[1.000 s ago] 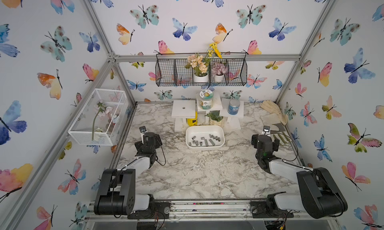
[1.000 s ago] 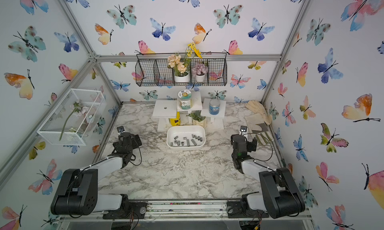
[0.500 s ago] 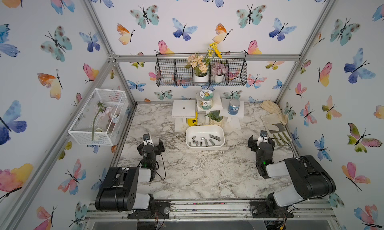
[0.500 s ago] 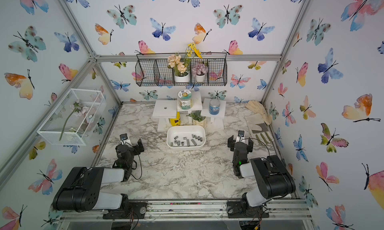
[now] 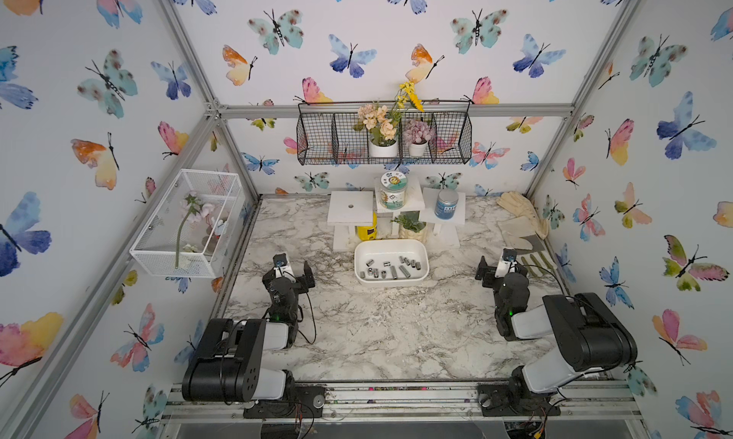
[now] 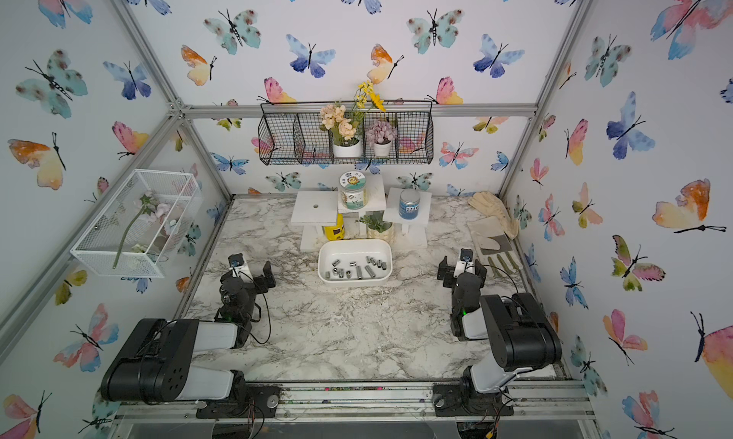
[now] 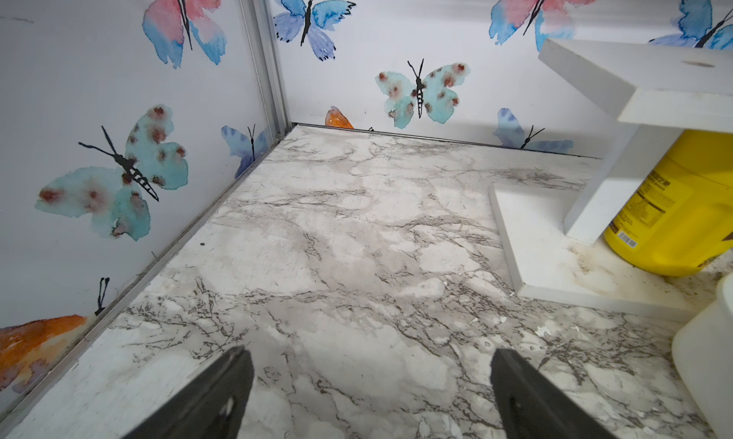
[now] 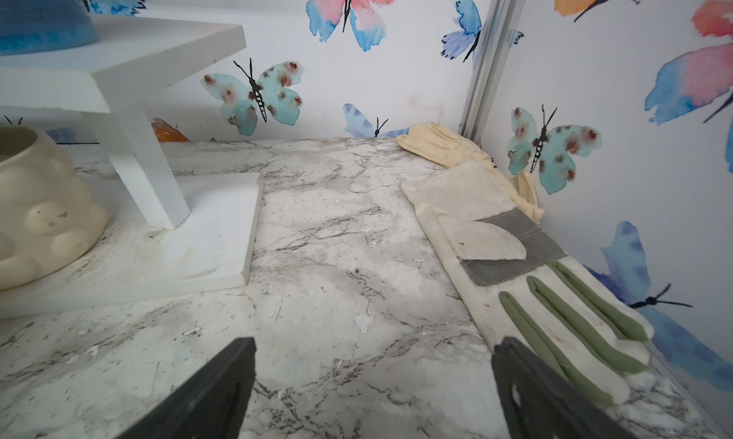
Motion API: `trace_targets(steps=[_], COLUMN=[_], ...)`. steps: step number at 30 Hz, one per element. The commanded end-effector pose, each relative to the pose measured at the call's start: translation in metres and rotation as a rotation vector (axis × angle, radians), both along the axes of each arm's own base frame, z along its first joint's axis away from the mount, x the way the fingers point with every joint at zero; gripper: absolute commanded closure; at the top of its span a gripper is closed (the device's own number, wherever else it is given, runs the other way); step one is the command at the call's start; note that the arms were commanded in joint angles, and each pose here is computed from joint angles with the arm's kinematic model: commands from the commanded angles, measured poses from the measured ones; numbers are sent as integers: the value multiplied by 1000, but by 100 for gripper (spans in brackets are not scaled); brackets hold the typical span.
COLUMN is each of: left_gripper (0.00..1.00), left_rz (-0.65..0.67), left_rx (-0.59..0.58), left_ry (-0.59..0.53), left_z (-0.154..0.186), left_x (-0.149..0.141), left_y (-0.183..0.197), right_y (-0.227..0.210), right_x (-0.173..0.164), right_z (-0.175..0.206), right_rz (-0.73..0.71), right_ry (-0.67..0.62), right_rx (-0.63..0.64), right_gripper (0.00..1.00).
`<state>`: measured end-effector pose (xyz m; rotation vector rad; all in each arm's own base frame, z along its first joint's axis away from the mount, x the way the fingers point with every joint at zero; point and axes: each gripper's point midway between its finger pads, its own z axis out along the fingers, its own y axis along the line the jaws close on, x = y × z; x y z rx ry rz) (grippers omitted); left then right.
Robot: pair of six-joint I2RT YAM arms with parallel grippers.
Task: Put the socket on the desktop into the storage box
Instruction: Reset both arms
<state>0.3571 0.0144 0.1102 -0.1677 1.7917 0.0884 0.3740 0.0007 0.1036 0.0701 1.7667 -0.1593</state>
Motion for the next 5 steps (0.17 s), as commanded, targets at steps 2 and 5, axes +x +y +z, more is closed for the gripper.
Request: trace_targets(steps=[2,5], left_gripper=[1,1], left_rz=[-30,-30], left_rx=[-1,3], left_ry=[-24,-31], left_z=[7,8], left_x=[4,3], left_y=[-5,-5], right_y=[2,2], right_x=[1,1], right_z=[4,1], right_rz=[17,11], right_ry=[-22,3], right_rx=[6,10], right_gripper=[2,2])
